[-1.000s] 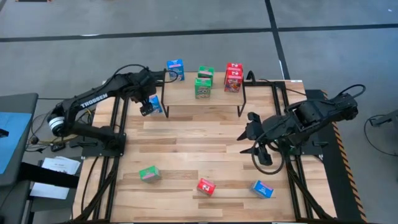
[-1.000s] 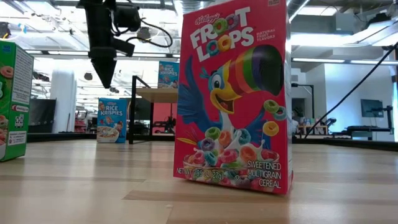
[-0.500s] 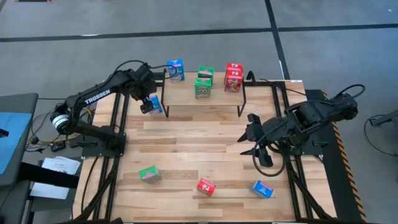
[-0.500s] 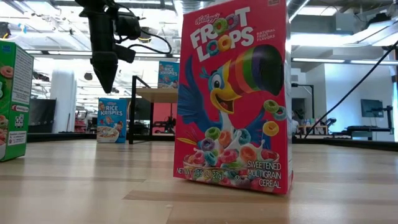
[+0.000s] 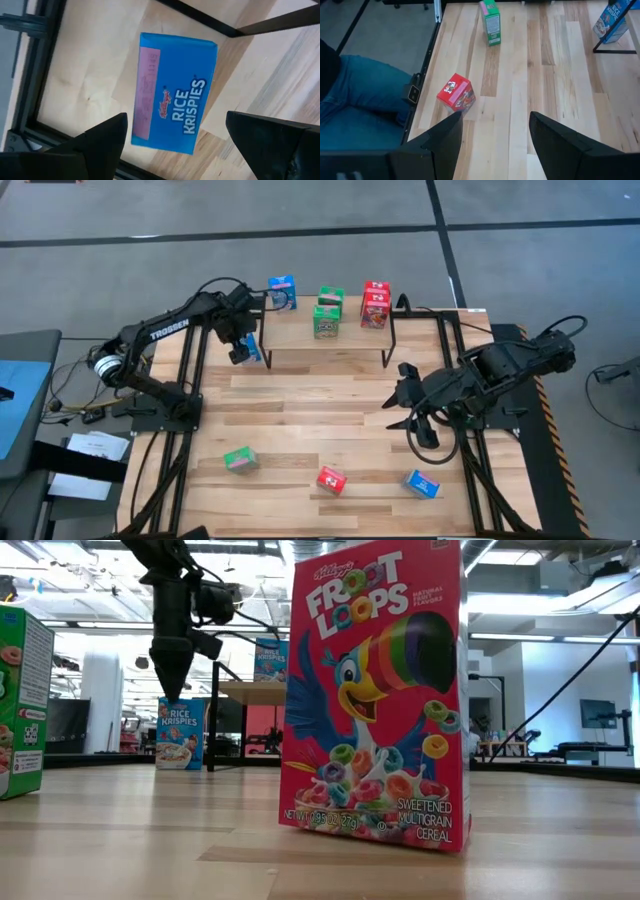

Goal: Stack cereal on shelf
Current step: Put the top left blue cereal box on the shelf aligned with the other blue cereal box

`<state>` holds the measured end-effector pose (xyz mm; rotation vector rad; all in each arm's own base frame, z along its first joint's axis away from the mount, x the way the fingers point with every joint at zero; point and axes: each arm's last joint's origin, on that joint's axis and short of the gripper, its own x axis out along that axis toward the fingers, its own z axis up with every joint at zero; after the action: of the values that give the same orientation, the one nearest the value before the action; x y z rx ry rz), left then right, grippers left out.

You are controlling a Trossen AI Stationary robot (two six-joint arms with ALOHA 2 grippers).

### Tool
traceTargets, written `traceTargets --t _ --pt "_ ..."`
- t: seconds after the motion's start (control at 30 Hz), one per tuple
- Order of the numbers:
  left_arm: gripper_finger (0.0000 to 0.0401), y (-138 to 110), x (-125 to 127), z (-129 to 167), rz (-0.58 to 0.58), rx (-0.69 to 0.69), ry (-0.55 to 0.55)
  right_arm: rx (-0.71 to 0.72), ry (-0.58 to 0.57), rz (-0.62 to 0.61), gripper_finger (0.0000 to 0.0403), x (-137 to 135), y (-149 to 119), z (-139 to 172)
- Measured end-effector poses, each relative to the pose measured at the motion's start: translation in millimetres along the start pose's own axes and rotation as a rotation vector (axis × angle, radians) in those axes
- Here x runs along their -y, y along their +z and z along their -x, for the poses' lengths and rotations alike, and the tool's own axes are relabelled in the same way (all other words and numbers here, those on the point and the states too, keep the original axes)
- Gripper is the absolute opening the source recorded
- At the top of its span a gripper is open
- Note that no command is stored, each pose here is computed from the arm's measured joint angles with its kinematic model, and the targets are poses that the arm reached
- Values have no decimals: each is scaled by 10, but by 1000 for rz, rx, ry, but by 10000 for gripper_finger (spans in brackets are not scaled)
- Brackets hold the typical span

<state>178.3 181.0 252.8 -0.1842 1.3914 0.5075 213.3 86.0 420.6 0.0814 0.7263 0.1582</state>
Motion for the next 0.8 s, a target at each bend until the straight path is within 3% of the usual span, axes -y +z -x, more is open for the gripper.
traceTargets --t 0.53,0.8 --pt "323 58 10 -141 -1 -30 -54 0 0 -16 255 0 0 0" --pt "248 57 7 -141 -45 -35 -41 0 0 -16 255 0 1 1"
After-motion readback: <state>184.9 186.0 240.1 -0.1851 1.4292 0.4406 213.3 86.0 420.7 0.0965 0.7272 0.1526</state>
